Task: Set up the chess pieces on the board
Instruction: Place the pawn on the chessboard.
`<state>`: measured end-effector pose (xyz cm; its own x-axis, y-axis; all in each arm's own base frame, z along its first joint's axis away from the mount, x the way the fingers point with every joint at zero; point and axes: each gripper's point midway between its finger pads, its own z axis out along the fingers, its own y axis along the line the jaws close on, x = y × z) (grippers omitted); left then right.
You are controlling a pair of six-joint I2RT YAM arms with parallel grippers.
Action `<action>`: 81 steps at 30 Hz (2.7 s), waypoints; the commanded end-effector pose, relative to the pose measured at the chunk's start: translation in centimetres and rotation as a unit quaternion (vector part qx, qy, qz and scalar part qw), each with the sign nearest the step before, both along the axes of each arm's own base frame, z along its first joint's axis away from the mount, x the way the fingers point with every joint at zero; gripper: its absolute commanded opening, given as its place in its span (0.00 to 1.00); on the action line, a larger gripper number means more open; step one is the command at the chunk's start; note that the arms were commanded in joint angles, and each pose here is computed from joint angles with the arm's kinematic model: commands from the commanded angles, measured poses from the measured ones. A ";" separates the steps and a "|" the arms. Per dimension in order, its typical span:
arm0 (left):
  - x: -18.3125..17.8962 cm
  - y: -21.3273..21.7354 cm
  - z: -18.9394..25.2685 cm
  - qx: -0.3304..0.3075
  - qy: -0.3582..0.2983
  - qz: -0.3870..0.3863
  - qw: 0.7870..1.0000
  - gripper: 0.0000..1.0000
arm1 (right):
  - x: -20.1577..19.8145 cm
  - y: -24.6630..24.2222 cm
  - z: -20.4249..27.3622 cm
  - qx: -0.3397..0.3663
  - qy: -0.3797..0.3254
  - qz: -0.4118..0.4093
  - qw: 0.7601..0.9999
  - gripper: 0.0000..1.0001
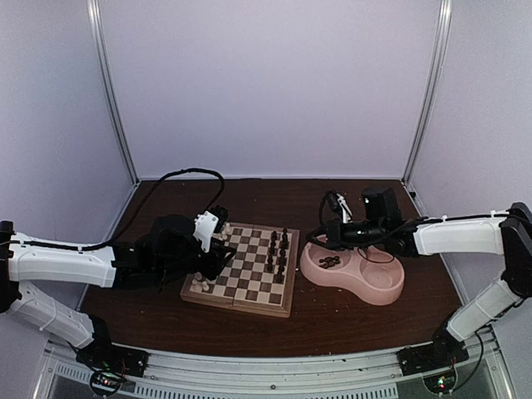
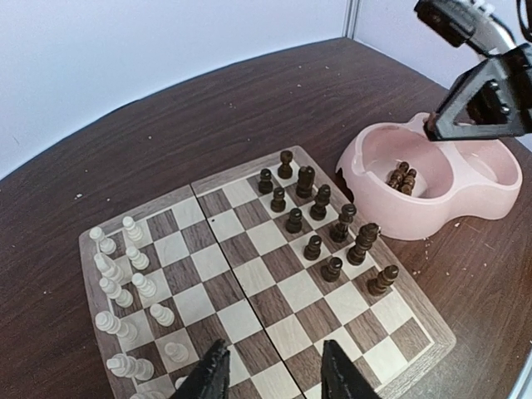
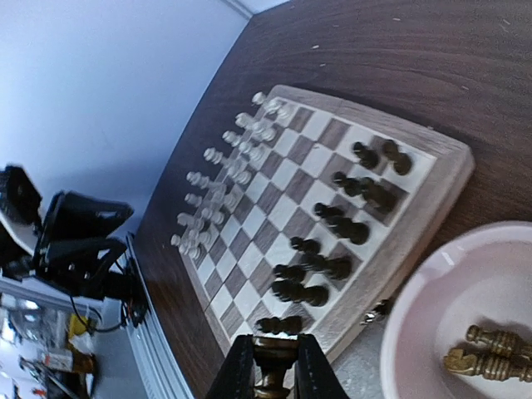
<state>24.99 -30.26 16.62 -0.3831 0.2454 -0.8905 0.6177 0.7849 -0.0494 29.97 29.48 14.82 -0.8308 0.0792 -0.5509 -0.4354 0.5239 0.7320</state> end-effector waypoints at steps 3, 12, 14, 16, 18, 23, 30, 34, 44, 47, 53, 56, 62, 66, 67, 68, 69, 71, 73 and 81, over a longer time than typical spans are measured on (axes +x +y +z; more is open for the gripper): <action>1.5 1.4 2.3 -0.042 -0.007 0.034 0.999 0.39 | -4.1 3.4 2.9 -0.099 -0.096 0.093 0.986 0.06; 2.6 5.2 3.0 -0.072 -0.016 0.097 0.993 0.36 | -8.3 7.9 2.0 -0.230 -0.062 0.181 0.954 0.10; 2.6 5.7 3.3 -0.073 -0.024 0.105 0.991 0.36 | -8.9 9.1 1.1 -0.255 -0.044 0.196 0.946 0.10; 2.6 6.1 3.7 -0.072 -0.034 0.110 0.991 0.36 | -9.3 10.2 0.2 -0.283 -0.028 0.205 0.937 0.10; 2.5 6.3 3.9 -0.072 -0.043 0.107 0.991 0.36 | -9.1 11.5 -0.4 -0.311 -0.027 0.207 0.927 0.10; 2.5 6.2 3.9 -0.067 -0.048 0.101 0.991 0.36 | -9.2 13.5 -3.8 -0.372 0.001 0.224 0.901 0.08; 2.2 6.3 4.0 -0.074 -0.049 0.097 0.991 0.36 | -8.3 14.7 -6.3 -0.416 0.021 0.231 0.879 0.08; 2.2 6.3 4.1 -0.075 -0.048 0.098 0.991 0.36 | -7.9 15.1 -6.8 -0.422 0.023 0.229 0.877 0.11; 2.0 8.0 4.9 -0.089 -0.063 0.127 0.986 0.36 | -7.6 15.1 -8.4 -0.437 0.026 0.233 0.868 0.18; 2.0 8.2 5.1 -0.090 -0.066 0.130 0.985 0.36 | -7.6 15.2 -8.9 -0.439 0.030 0.236 0.866 0.18; 2.0 8.8 5.2 -0.094 -0.069 0.143 0.983 0.38 | -7.5 15.4 -9.0 -0.439 0.028 0.237 0.866 0.26; 1.9 9.0 5.4 -0.098 -0.072 0.146 0.982 0.38 | -7.5 15.5 -9.0 -0.438 0.027 0.238 0.866 0.28; 1.8 8.9 5.6 -0.100 -0.073 0.141 0.982 0.38 | -7.3 15.6 -8.8 -0.437 0.023 0.237 0.867 0.33; 1.8 8.9 5.6 -0.099 -0.072 0.138 0.983 0.39 | -7.3 15.7 -8.2 -0.434 0.020 0.238 0.869 0.33; 1.7 8.8 5.6 -0.099 -0.072 0.136 0.983 0.39 | -7.3 15.8 -7.8 -0.430 0.017 0.239 0.871 0.35; 1.7 8.8 5.7 -0.100 -0.072 0.134 0.983 0.39 | -7.3 16.0 -7.2 -0.422 0.012 0.239 0.875 0.38; 1.6 8.6 5.7 -0.100 -0.072 0.129 0.984 0.40 | -7.4 16.2 -6.4 -0.413 0.004 0.239 0.879 0.42; 1.4 8.3 5.6 -0.098 -0.071 0.117 0.986 0.42 | -7.3 16.3 -4.7 -0.395 -0.015 0.235 0.888 0.46; 1.3 7.8 5.4 -0.095 -0.066 0.103 0.988 0.43 | -7.2 16.3 -2.6 -0.373 -0.039 0.227 0.899 0.46; 0.2 2.3 3.6 -0.058 -0.001 -0.012 0.998 0.49 | -4.2 12.2 4.4 -0.310 -0.141 0.115 0.933 0.52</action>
<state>25.79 -24.33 19.37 -0.3616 0.0915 -0.9278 0.5170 0.8478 -0.1179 22.49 43.47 14.40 -0.6316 -0.6379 -0.4407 -0.7609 0.6190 0.1945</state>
